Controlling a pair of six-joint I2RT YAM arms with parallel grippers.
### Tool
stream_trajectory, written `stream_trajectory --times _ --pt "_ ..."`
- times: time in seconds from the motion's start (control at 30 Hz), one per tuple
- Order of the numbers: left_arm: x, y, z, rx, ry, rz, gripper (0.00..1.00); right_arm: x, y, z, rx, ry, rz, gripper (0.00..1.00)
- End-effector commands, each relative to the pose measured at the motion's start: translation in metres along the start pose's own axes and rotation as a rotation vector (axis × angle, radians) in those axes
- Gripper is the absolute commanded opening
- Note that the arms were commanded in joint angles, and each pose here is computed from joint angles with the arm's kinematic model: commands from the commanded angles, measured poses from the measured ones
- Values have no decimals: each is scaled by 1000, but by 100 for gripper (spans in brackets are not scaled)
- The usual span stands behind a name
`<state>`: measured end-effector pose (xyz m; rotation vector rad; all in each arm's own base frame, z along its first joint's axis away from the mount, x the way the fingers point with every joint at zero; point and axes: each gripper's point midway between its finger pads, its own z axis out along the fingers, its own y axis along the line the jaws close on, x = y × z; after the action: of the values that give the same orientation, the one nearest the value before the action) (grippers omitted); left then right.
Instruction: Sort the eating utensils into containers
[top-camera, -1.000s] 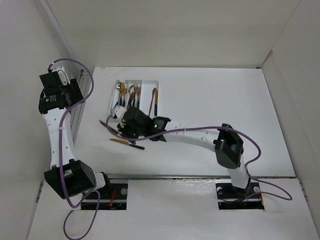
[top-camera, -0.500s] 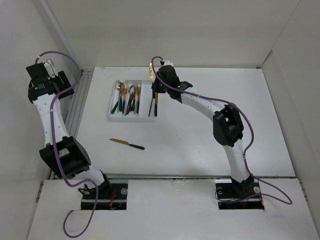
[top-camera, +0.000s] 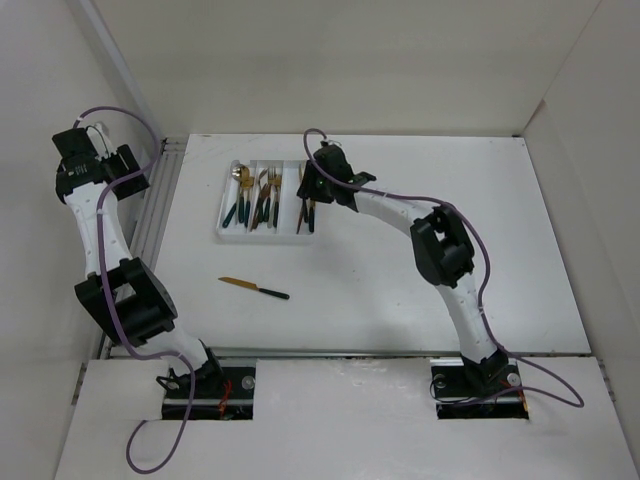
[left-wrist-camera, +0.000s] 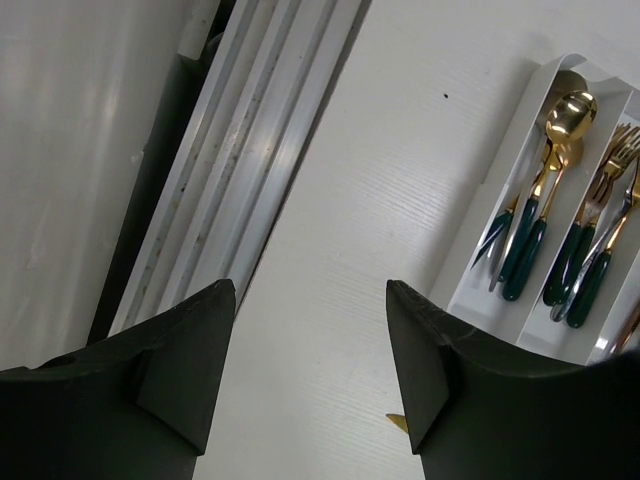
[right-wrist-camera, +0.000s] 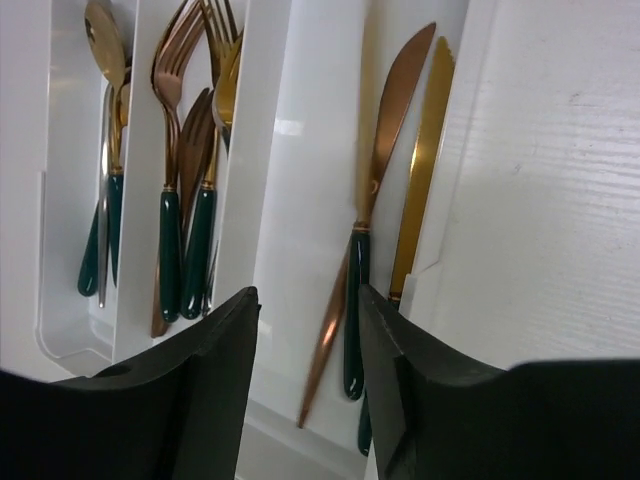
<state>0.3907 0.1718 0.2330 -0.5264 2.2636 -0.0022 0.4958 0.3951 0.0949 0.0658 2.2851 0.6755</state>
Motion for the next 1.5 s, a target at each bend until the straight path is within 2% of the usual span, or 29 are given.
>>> stream_trajectory --times 0.0,0.1,0.17,0.23,0.27,0.3,0.37,0.43,0.53,0.67,0.9,0.97,1.03,1.07,1.1,1.13,1.23,1.33,1.47 --pt "-16 -8 -15 29 -62 2 59 -18 22 -10 -48 -42 -20 52" --pt "-16 -10 -15 39 -62 3 59 -15 44 -25 -88 -52 -157 53" --pt "-20 -12 -18 49 -79 7 59 -19 67 -44 -152 -83 -337 53" --pt "-20 -14 -18 58 -79 7 59 10 93 -60 -244 -52 -530 53" --pt "-20 -14 -18 59 -79 7 59 15 104 -74 -289 -63 -684 53" --pt "-16 -13 -17 58 -70 5 59 46 121 -85 -367 -7 -773 54" --pt "-18 -16 -20 68 -78 8 59 89 118 -93 -425 93 -941 56" --pt "-15 -15 -19 67 -69 6 59 140 118 -108 -446 221 -1045 56" --pt "-14 -17 -19 76 -69 6 59 188 109 -119 -388 312 -1190 57" --pt "-13 -20 -16 98 -59 5 59 221 88 -109 -342 402 -1227 60" --pt "-16 -21 -13 108 -60 5 59 239 72 -87 -242 455 -1195 61" --pt "-16 -23 -13 121 -59 6 59 247 66 -77 -225 461 -1184 56" --pt "-16 -25 -13 130 -58 6 59 250 65 -73 -221 466 -1176 43" --pt "-16 -25 -13 130 -58 -3 59 250 67 -71 -223 461 -1175 20" --pt "-16 -27 -13 139 -57 -3 59 254 63 -68 -216 477 -1178 7" --pt "-13 -26 -12 139 -49 -5 59 250 69 -69 -220 467 -1176 0" --pt "-9 -28 -10 151 -39 -8 59 252 73 -72 -251 475 -1168 0" --pt "-5 -32 -9 176 -27 -10 59 229 109 -87 -333 375 -1133 0" --pt "-2 -31 -7 176 -19 -3 59 170 160 -107 -494 251 -925 0"
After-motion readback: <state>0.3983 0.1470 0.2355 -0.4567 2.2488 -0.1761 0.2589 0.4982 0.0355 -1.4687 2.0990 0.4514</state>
